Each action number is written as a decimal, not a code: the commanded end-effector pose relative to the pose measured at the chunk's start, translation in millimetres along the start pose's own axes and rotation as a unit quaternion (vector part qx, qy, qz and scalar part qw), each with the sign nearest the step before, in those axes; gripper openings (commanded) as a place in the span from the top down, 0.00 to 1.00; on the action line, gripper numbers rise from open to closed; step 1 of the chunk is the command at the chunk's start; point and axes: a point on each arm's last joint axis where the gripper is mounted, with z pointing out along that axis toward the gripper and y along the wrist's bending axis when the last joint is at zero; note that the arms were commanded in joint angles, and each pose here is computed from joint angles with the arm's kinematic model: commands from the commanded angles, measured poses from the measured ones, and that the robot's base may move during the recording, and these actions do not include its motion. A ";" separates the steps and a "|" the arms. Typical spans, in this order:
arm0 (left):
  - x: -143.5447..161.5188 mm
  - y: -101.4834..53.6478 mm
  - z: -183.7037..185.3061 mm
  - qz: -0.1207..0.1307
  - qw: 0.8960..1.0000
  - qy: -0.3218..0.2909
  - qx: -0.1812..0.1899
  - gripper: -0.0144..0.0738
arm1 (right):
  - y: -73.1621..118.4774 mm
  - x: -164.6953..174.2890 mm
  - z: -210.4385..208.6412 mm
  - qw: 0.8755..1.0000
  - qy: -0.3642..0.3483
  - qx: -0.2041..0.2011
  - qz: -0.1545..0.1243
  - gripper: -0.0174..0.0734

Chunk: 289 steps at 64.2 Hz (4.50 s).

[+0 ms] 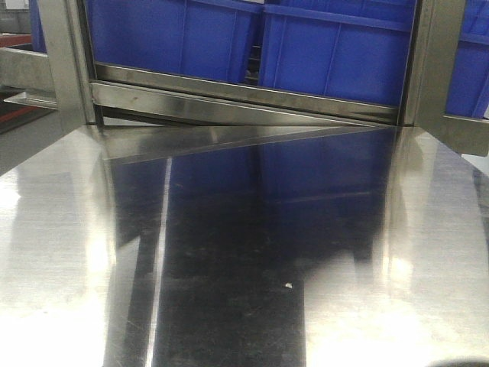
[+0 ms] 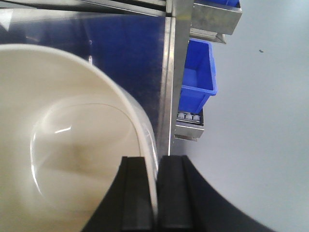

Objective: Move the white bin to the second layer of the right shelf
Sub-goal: 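Turn the base away from the table, holding the bin in the right gripper, then drive past the racks of blue bins, keeping the white bin gripped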

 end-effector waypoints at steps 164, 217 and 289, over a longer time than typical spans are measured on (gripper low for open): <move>0.8 0.7 -0.6 -0.005 0.999 -0.036 -0.002 0.74 | 0.4 -15.0 -4.3 0.999 -0.054 0.000 0.001 0.75; 0.8 0.7 -0.6 -0.005 0.999 -0.036 -0.002 0.74 | 0.4 -15.0 -4.3 0.999 -0.054 0.000 0.001 0.75; 0.8 0.7 -0.6 -0.005 0.999 -0.036 -0.002 0.74 | 0.4 -15.0 -4.3 0.999 -0.054 0.000 0.001 0.75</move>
